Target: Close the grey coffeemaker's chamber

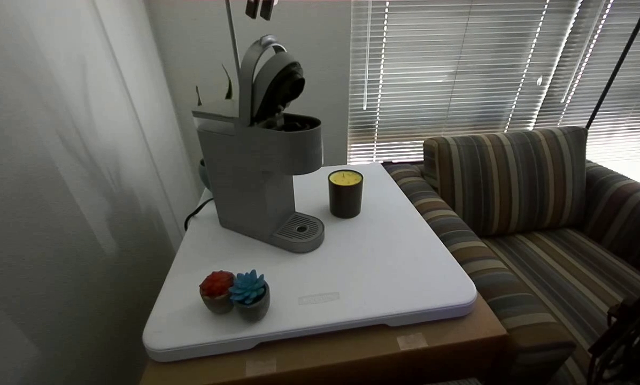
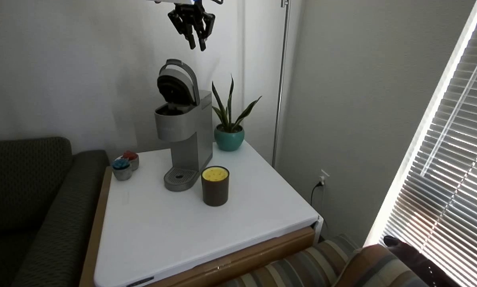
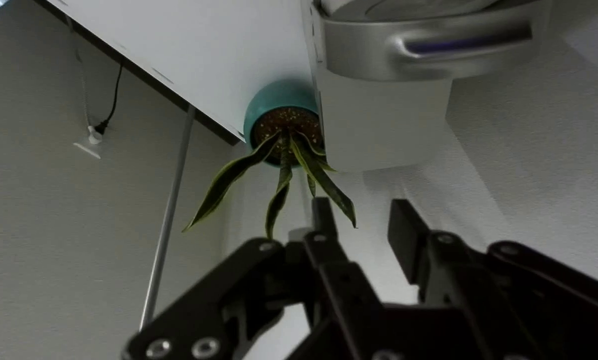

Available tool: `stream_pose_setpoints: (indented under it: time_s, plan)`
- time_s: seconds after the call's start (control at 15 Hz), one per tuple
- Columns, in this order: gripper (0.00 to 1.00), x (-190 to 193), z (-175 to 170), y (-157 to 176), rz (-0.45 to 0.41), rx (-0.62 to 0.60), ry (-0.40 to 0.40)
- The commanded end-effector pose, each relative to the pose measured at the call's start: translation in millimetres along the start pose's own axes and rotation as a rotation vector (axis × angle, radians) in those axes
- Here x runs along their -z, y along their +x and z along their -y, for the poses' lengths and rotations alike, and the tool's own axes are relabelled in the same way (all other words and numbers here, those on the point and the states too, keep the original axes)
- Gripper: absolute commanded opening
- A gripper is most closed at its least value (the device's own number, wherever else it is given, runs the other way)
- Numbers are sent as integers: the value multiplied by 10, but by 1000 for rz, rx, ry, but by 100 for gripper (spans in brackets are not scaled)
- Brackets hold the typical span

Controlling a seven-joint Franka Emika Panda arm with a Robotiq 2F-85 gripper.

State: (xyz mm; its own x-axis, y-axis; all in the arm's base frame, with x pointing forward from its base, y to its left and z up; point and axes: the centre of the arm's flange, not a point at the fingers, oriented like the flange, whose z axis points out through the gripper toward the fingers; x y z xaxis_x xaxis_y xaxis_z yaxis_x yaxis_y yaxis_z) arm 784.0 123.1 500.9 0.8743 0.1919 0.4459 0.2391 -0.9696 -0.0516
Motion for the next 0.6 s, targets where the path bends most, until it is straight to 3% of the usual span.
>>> stream_pose_setpoints:
  time_s: [0.0,0.53]
  plan:
    - [4,-97,22,299,25,32,12]
    - [0,-11,199,175,190,51,18]
